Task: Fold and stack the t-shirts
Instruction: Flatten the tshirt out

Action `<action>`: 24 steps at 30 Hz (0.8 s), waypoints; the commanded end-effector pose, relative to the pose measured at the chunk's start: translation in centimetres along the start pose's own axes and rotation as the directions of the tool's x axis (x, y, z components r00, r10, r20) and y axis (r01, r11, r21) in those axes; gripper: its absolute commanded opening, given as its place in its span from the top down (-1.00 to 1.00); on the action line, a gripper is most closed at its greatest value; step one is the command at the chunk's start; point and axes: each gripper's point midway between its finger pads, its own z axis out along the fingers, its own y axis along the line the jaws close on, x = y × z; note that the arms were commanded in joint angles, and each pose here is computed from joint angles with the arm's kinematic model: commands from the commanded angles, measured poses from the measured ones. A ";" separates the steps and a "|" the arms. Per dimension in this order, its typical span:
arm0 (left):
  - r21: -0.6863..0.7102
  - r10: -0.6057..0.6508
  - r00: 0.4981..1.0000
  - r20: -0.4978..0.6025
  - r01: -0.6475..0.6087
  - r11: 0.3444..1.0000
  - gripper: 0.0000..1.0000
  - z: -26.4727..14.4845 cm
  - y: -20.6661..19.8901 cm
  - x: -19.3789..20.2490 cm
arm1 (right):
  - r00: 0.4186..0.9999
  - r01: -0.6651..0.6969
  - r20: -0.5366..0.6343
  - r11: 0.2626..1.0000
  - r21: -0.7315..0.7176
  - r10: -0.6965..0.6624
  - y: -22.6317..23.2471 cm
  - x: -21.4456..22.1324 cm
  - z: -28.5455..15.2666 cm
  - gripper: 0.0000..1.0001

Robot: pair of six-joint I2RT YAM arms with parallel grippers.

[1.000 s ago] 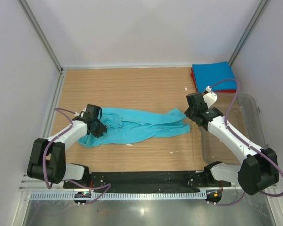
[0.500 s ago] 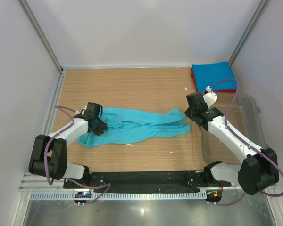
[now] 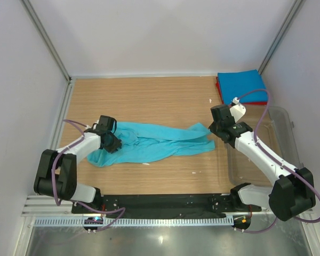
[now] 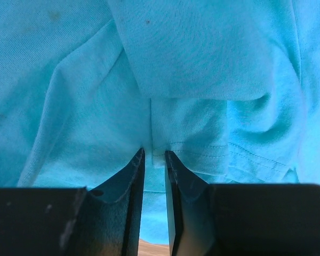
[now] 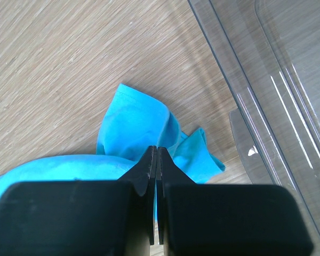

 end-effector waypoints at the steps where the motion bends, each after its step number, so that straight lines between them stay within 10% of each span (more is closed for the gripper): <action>1: 0.035 -0.023 0.999 0.047 0.021 0.999 0.56 -0.2 -1.6 -1.5 | 0.999 -0.006 0.044 1.000 -0.002 0.006 0.2 -1.1 0.0 0.98; 15: 0.018 -0.010 0.999 0.047 0.009 1.000 0.82 0.0 -1.5 -1.6 | 0.999 -0.001 0.040 1.000 0.007 0.001 0.0 -0.8 0.2 0.98; 24: 0.024 -0.009 0.998 0.061 0.008 1.000 0.59 -1.1 -1.9 -2.0 | 0.999 -0.001 0.043 1.000 0.005 0.001 0.0 -1.0 0.1 0.97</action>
